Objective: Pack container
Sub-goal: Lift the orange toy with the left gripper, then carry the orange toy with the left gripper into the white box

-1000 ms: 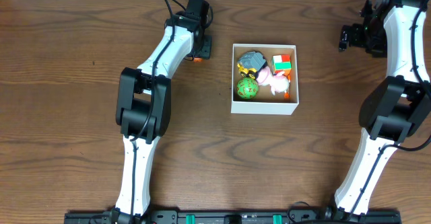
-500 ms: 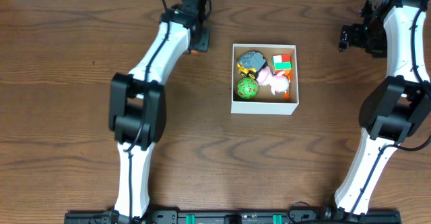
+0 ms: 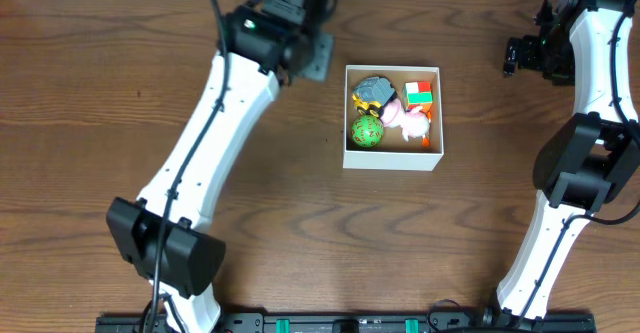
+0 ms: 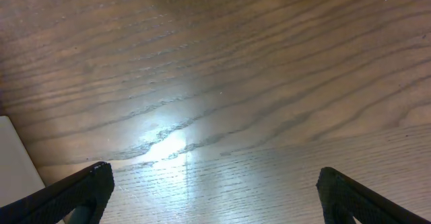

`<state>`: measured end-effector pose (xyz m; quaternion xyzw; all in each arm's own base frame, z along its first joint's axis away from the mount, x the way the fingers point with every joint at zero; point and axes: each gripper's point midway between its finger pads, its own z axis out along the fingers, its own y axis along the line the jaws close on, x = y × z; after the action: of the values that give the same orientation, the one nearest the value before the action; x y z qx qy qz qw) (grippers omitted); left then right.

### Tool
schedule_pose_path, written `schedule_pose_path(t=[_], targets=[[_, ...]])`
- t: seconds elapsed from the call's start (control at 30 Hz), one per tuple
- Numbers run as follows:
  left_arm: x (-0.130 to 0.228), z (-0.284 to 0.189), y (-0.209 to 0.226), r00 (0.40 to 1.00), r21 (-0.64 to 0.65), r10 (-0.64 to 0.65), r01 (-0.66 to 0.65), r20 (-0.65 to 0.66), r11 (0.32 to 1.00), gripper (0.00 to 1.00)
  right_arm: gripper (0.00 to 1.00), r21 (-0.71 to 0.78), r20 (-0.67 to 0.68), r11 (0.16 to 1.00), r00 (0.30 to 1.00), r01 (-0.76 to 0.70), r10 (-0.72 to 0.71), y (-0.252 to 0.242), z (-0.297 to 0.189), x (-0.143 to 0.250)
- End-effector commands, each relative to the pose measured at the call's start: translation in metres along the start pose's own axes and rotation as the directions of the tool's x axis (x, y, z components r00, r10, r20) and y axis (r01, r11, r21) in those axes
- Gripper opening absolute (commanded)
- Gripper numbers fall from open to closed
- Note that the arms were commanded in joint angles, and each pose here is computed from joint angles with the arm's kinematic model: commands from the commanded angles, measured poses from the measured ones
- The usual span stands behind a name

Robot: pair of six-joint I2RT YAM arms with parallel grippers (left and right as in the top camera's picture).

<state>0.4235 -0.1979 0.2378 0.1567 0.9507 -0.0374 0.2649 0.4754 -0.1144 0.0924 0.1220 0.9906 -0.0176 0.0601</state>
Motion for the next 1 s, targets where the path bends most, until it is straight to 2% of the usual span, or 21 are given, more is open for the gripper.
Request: schedule_pose_path(t=[0.0,0.27,0.47,0.6,0.77,0.97], targets=[[0.014,0.009,-0.022,0.997,0.023,0.053,-0.052,-0.054,0.998,0.52,0.99,0.000,0.010,1.000,1.000,-0.021,0.021,-0.004,-0.004,-0.001],[0.045,0.012,-0.070,0.981,0.065,0.125,-0.116,-0.146,0.991,0.53,0.99,0.000,0.010,1.000,1.000,-0.021,0.021,-0.003,-0.004,-0.001],[0.067,0.031,-0.097,0.968,0.126,0.168,-0.146,-0.186,0.981,0.54,0.99,0.000,0.010,1.000,1.000,-0.021,0.021,-0.003,-0.004,-0.001],[0.075,0.050,-0.107,0.969,0.138,0.162,-0.137,-0.184,0.981,0.54,0.99,0.000,0.010,1.000,1.000,-0.021,0.021,-0.003,-0.004,-0.001],[0.080,0.067,-0.128,0.972,0.235,0.160,-0.117,-0.173,0.965,0.54,0.99,0.000,0.010,1.000,1.000,-0.021,0.021,-0.003,-0.004,-0.001],[0.096,0.098,-0.129,0.957,0.223,0.169,-0.117,-0.235,0.968,0.54,0.99,0.000,0.010,1.000,1.000,-0.021,0.021,-0.003,-0.004,-0.001]])
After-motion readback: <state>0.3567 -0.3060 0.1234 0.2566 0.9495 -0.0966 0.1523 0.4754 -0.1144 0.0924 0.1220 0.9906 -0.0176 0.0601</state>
